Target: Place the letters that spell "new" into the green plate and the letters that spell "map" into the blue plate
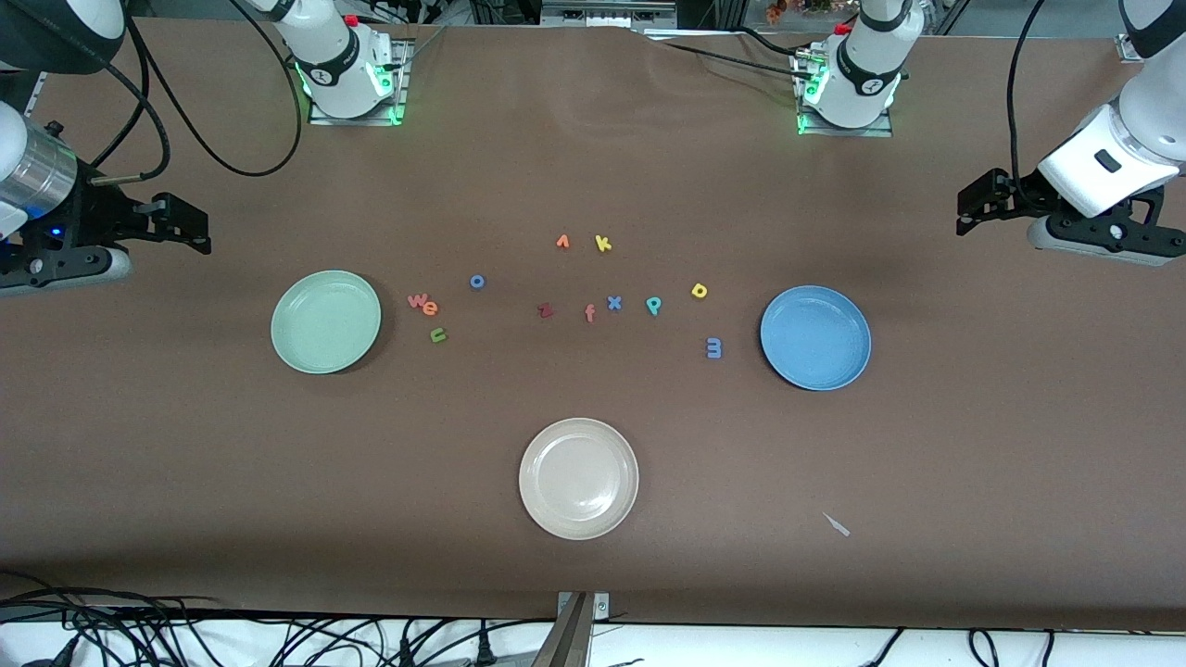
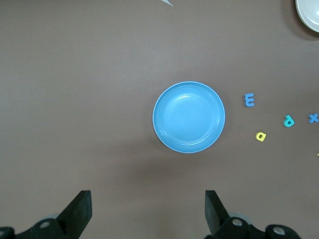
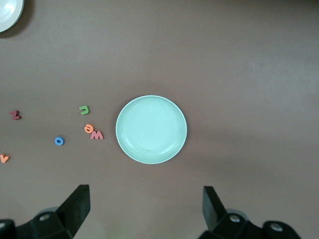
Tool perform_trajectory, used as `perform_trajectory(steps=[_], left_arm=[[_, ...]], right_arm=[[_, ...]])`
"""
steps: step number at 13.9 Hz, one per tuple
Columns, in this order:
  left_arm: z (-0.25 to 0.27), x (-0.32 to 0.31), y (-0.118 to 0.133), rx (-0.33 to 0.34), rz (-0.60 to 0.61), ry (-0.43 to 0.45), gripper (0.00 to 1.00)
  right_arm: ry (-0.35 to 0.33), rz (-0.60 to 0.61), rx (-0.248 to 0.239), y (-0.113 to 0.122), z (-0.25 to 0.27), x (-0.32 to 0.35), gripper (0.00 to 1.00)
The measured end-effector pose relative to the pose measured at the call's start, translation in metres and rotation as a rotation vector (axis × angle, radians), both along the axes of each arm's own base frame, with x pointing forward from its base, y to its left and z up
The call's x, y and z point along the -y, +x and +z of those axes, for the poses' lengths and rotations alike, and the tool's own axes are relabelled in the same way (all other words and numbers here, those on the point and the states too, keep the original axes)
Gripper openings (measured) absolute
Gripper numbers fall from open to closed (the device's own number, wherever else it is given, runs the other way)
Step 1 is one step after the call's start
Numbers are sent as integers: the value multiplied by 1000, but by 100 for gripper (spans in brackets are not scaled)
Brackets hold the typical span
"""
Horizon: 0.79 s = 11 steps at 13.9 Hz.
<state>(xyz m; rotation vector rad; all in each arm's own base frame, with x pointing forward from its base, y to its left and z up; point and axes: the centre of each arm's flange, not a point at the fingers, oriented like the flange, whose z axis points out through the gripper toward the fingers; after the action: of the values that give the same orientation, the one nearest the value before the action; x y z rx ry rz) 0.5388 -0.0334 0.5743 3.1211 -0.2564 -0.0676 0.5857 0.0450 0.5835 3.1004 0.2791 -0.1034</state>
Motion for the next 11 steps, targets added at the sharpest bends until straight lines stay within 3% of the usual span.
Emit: perform_trajectory(steps=[11], left_arm=[[2,0,0,5,0,0,100]], right_arm=[[0,0,0,0,0,0,100]])
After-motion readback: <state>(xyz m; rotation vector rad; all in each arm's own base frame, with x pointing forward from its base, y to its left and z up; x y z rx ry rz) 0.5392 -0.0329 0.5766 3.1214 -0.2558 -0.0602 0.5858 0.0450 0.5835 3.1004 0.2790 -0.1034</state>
